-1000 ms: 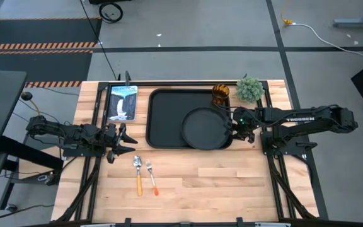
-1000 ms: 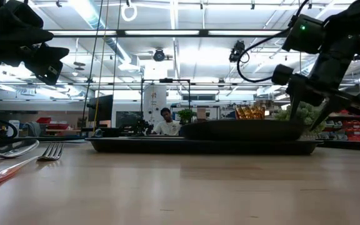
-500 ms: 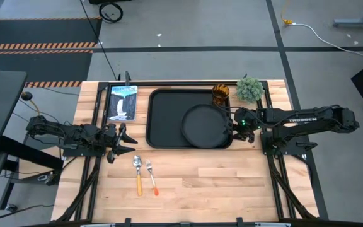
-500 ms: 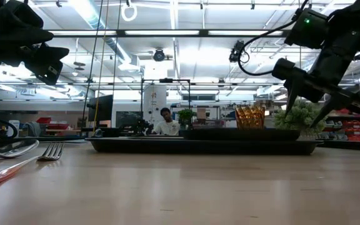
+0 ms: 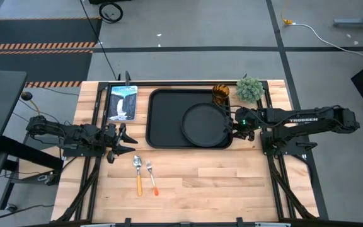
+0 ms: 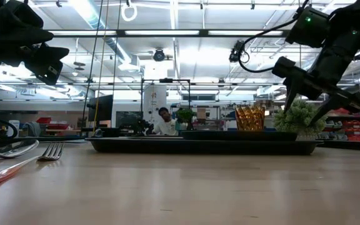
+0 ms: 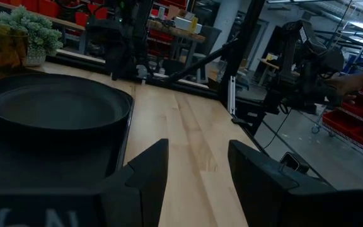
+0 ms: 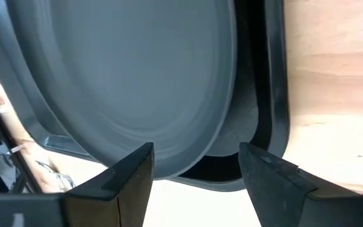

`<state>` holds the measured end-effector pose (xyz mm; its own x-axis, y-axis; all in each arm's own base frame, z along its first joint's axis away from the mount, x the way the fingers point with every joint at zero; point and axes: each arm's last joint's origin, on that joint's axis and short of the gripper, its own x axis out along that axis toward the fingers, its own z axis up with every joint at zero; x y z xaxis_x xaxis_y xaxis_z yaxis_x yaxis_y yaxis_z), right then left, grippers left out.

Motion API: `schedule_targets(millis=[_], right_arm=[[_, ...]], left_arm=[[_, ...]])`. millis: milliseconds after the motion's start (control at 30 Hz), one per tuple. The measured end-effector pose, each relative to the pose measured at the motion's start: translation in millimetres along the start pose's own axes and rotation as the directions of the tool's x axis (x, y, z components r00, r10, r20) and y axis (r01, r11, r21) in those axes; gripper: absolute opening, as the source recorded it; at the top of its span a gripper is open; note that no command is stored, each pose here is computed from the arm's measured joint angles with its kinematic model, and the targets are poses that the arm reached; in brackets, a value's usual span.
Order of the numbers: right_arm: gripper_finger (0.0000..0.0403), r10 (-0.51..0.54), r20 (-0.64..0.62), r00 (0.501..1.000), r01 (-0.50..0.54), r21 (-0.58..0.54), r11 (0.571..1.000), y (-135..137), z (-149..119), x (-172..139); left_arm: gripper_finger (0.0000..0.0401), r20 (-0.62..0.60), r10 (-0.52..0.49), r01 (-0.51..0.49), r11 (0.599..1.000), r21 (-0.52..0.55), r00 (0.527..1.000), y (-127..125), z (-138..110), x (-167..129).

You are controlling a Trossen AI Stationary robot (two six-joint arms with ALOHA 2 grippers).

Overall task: Pick and place plate/cup/fork/spoon on tray
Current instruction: Put the orange fork on the black serving tray to the left of the black plate

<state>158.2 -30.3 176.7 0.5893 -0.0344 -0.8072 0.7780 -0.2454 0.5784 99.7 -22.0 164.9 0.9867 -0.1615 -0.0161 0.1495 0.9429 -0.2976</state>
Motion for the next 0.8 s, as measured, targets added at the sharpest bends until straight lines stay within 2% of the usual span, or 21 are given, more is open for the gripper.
schedule_targets(millis=[200, 367, 467, 633, 800], right_arm=[[0.0237, 0.032, 0.030, 0.999, -0.032, -0.015, 0.999, -0.9, 0.3, -7.7], [0.0237, -0.044, 0.121, 0.992, 0.052, -0.061, 0.997, 4.1, 0.5, -29.4], [0.0237, -0.045, 0.165, 0.985, 0.064, -0.109, 0.992, 15.8, -0.6, -45.8], [0.0237, 0.059, 0.263, 0.963, 0.002, -0.228, 0.974, 41.4, -4.4, -63.3], [0.0237, 0.167, 0.313, 0.935, -0.027, -0.408, 0.913, 68.5, -18.4, -52.3]], left_arm=[[0.0174, 0.000, 0.000, 0.000, 1.000, 0.000, 1.000, 0.0, 0.0, 0.0], [0.0174, 0.000, 0.000, 0.000, 1.000, 0.000, 1.000, 0.0, 0.0, 0.0], [0.0174, 0.001, 0.001, -0.001, 1.000, 0.000, 1.000, 0.0, 0.1, 0.0], [0.0174, 0.009, 0.024, -0.024, 1.000, 0.000, 1.000, 0.7, 0.4, 0.0], [0.0174, 0.009, 0.025, -0.025, 1.000, 0.001, 1.000, 0.7, 0.4, 0.0]])
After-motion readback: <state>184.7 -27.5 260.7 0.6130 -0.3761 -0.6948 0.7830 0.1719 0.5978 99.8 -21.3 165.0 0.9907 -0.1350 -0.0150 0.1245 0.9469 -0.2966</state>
